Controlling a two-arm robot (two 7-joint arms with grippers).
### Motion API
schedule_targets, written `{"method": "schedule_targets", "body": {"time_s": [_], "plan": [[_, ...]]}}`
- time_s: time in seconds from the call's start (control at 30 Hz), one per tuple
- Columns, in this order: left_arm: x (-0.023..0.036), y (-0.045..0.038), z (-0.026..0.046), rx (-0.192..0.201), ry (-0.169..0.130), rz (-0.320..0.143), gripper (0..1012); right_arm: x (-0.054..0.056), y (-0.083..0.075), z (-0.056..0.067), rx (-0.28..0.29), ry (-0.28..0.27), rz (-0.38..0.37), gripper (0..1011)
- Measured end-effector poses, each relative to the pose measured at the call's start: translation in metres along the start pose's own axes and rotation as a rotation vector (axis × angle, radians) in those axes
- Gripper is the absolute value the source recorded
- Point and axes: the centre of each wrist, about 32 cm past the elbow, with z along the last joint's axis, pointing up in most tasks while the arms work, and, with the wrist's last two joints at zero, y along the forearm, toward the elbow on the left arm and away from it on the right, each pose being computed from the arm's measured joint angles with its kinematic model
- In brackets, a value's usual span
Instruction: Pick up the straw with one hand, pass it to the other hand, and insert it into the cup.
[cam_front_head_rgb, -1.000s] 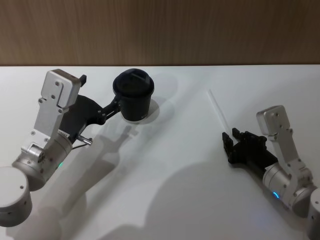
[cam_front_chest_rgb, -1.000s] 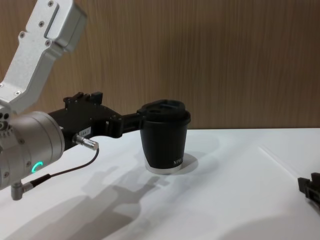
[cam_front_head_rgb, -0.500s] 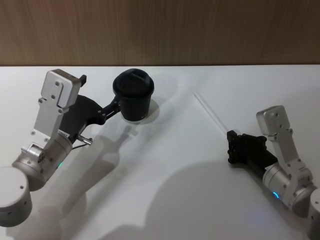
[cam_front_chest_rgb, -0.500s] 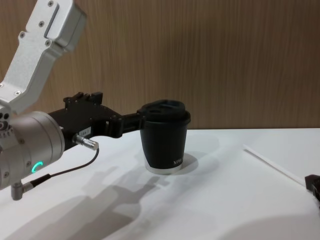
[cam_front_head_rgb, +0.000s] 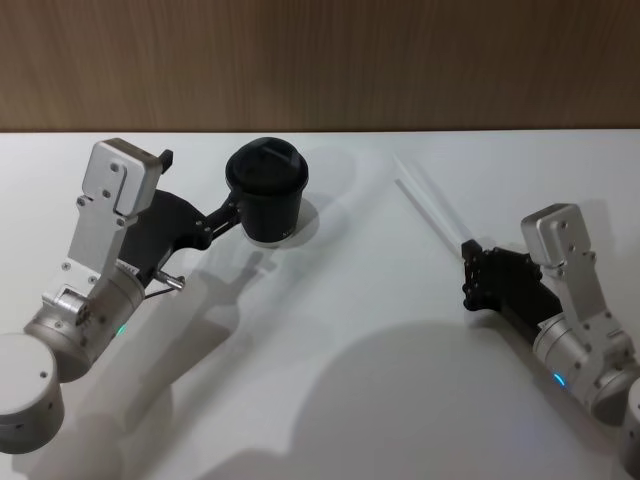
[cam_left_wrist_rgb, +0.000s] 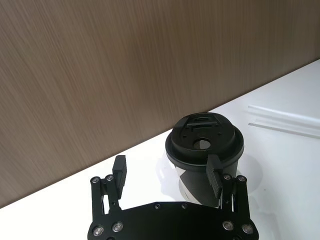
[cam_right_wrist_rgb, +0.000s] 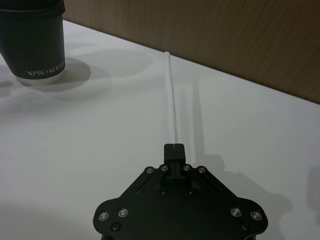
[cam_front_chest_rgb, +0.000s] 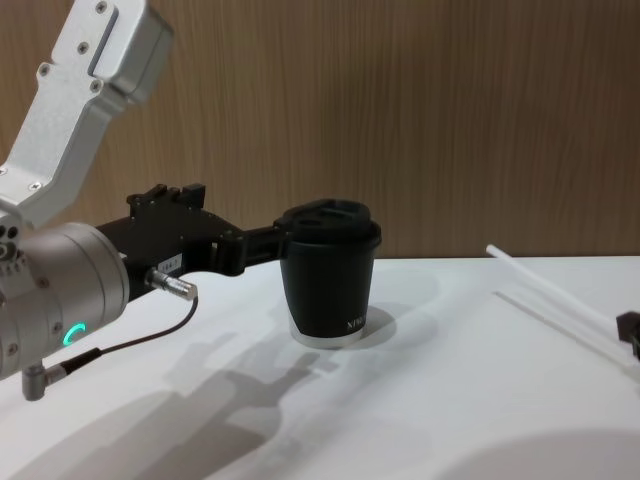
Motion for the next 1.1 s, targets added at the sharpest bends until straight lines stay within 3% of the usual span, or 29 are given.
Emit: {"method": "schedule_targets", "body": {"time_s": [0.57,1.1], "plan": [[0.0,0.0,0.0,0.0,0.0,0.0,1003,0.012,-0.005,0.013,0.215,-0.148,0.009,0],[0.0,0.0,0.0,0.0,0.0,0.0,1003,0.02,-0.011,0.035,0.475,-0.26,0.139,0]]}}
